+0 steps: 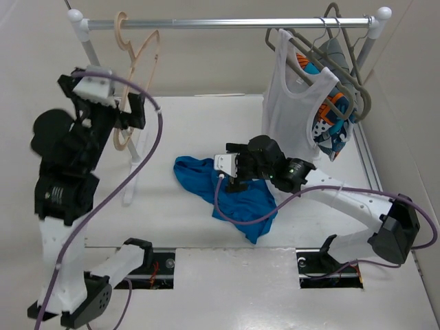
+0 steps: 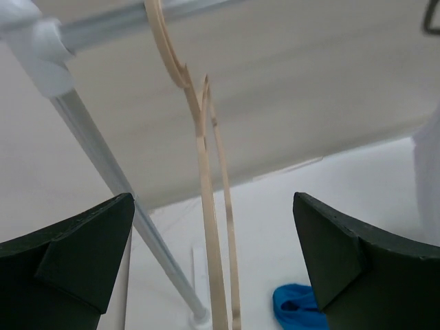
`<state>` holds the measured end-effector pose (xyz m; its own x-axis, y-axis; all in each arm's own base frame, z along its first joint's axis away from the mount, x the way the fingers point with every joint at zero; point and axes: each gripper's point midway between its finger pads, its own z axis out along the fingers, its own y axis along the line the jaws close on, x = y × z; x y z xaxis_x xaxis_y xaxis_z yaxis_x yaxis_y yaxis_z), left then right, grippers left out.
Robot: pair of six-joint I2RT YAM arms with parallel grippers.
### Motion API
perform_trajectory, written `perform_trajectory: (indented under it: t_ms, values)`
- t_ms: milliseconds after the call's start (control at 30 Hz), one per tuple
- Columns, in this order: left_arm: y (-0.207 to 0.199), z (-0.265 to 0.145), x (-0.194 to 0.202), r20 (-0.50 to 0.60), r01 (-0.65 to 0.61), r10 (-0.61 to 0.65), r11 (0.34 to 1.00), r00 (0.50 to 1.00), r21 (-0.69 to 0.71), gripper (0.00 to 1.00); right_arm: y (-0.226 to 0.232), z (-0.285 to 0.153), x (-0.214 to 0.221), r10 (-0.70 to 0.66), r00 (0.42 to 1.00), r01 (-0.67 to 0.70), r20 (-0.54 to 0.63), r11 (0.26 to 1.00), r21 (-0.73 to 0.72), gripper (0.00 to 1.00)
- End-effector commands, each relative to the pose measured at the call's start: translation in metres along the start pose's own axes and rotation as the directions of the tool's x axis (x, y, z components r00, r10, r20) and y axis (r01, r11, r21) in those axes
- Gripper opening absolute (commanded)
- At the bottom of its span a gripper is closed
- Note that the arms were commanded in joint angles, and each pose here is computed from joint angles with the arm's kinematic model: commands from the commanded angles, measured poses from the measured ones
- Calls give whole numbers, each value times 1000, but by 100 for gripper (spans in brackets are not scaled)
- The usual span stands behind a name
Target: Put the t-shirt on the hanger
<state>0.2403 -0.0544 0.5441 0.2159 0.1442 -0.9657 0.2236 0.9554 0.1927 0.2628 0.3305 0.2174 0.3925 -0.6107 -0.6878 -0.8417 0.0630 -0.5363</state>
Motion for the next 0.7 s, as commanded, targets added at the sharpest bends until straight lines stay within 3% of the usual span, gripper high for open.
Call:
perform_trajectory:
  t_ms: [0, 133, 233, 300, 333, 433, 667]
  values:
    - [27, 11, 10, -45, -1, -6, 988, 999, -152, 99, -12, -13, -23, -3, 997, -2, 74, 998, 64, 100]
    - [27, 21, 34, -94, -19, 4, 987, 996, -160, 99, -14, -19, -24, -5, 997, -1, 75, 997, 81, 100]
    - [19, 21, 56, -140, -14, -5, 991, 990, -136, 70, -14, -19, -23, 5, 998, -11, 68, 996, 89, 100]
    - [11, 20, 72, -167, 1, -19, 994, 986, -108, 43, -13, -21, -22, 5, 998, -11, 68, 996, 89, 100]
    - [11, 19, 71, -157, 13, -31, 994, 987, -111, 22, -13, -21, -22, 5, 998, -11, 68, 996, 89, 100]
    - [10, 14, 70, -140, 28, -45, 993, 989, -116, 0, -14, -24, -21, 14, 998, -20, 62, 995, 96, 100]
    - [9, 6, 52, -37, 49, -53, 993, 998, -108, 0, -27, -30, -33, 19, 999, -24, 35, 992, 123, 100]
